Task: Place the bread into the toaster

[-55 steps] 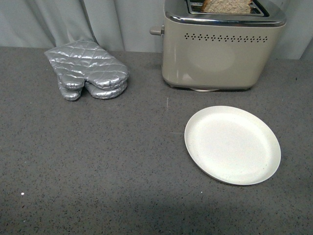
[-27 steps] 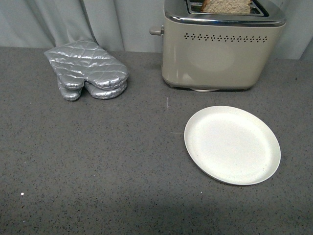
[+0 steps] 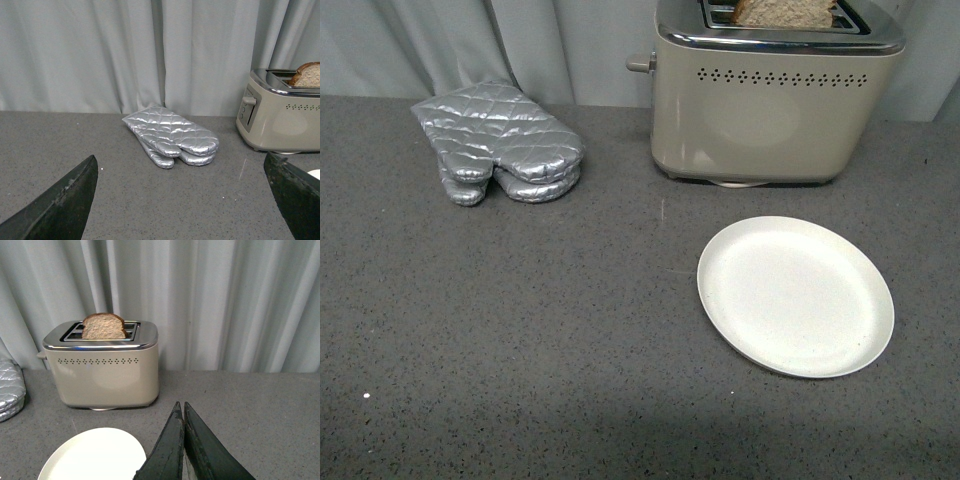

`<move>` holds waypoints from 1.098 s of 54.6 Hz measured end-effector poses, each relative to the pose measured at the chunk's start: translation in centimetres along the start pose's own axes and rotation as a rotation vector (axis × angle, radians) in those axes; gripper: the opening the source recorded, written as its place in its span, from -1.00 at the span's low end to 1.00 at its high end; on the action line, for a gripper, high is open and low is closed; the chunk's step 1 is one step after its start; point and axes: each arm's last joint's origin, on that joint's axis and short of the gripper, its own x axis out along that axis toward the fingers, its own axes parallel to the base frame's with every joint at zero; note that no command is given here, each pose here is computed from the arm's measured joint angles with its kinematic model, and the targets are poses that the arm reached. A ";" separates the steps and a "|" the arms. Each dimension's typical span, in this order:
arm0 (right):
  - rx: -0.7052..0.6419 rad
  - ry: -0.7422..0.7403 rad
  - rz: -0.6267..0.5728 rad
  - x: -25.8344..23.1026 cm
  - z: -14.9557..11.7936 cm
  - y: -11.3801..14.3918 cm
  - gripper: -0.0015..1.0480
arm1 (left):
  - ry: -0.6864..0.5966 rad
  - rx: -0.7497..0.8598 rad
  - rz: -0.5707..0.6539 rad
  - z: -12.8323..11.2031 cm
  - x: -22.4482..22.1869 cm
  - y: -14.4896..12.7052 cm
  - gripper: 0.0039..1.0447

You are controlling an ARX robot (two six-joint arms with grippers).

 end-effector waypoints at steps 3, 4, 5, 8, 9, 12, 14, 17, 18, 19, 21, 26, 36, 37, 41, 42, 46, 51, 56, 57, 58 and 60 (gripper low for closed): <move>0.000 0.000 0.000 -0.1 0.0 0.0 -0.99 | 0.000 0.000 0.000 0.0 0.0 0.0 0.88; 0.000 -0.002 0.000 -0.1 0.0 0.0 -0.99 | 0.000 0.000 0.000 0.0 0.0 0.0 0.88; 0.000 0.000 0.000 -0.2 0.0 0.0 -0.99 | 0.000 0.000 0.000 0.0 0.0 0.0 0.88; 0.000 0.000 0.000 -0.3 0.0 0.0 -0.99 | 0.000 0.000 0.000 0.0 0.0 0.0 0.88; 0.000 0.000 0.000 -0.3 0.0 0.0 -0.99 | 0.000 0.000 0.000 0.0 0.0 0.0 0.88; 0.000 0.000 0.000 -0.4 0.0 0.0 -0.99 | 0.000 0.000 0.000 0.0 0.0 0.0 0.88; 0.000 0.000 0.000 -0.5 0.0 0.0 -0.99 | 0.000 0.000 0.000 0.0 0.0 0.0 0.88; 0.000 0.000 0.000 -0.6 0.0 0.0 -0.99 | 0.000 0.000 0.000 0.0 0.0 0.0 0.88; 0.000 0.001 0.000 -0.7 -0.1 0.0 -0.99 | 0.000 0.000 0.000 0.0 0.0 0.0 0.88; 0.000 0.010 0.000 -0.9 -0.2 0.0 -0.99 | 0.000 0.000 0.000 0.0 0.0 0.0 0.88; -0.001 0.035 0.001 -1.3 -0.5 0.0 -0.99 | 0.000 0.000 0.000 0.0 0.0 0.0 0.88; 0.000 0.002 0.001 -1.7 -0.3 0.0 -0.99 | 0.000 0.000 0.000 0.0 0.0 0.0 0.88; -0.001 0.006 0.001 -1.7 -0.3 0.0 -0.82 | 0.001 0.000 0.000 0.0 0.0 0.0 0.88; -0.001 0.006 0.001 -1.7 -0.3 0.0 -0.79 | 0.001 0.000 0.000 0.0 0.0 0.0 0.88; -0.001 0.005 0.001 -1.7 -0.3 0.0 -0.52 | 0.001 0.000 0.000 0.0 0.0 0.0 0.88; -0.001 0.005 0.001 -1.7 -0.3 0.0 -0.48 | 0.000 0.000 0.000 0.0 0.0 0.0 0.88; -0.001 0.005 0.001 -1.7 -0.3 0.0 -0.18 | 0.001 0.000 0.000 0.0 0.0 0.0 0.88; -0.001 0.005 0.001 -1.7 -0.3 0.0 0.23 | 0.001 0.000 0.000 0.0 0.0 0.0 0.88; -0.001 0.005 0.001 -1.7 -0.3 0.0 0.64 | 0.001 0.000 0.000 0.0 0.0 0.0 0.88; -0.001 0.005 0.001 -1.7 -0.3 0.0 0.71 | 0.001 0.000 0.000 0.0 0.0 0.0 0.88; -0.001 0.005 0.001 -1.7 -0.3 0.0 0.78 | 0.001 0.000 0.000 0.0 0.0 0.0 0.88; 0.000 0.005 0.001 -1.7 -0.3 0.0 0.85 | 0.001 0.000 0.000 0.0 0.0 0.0 0.88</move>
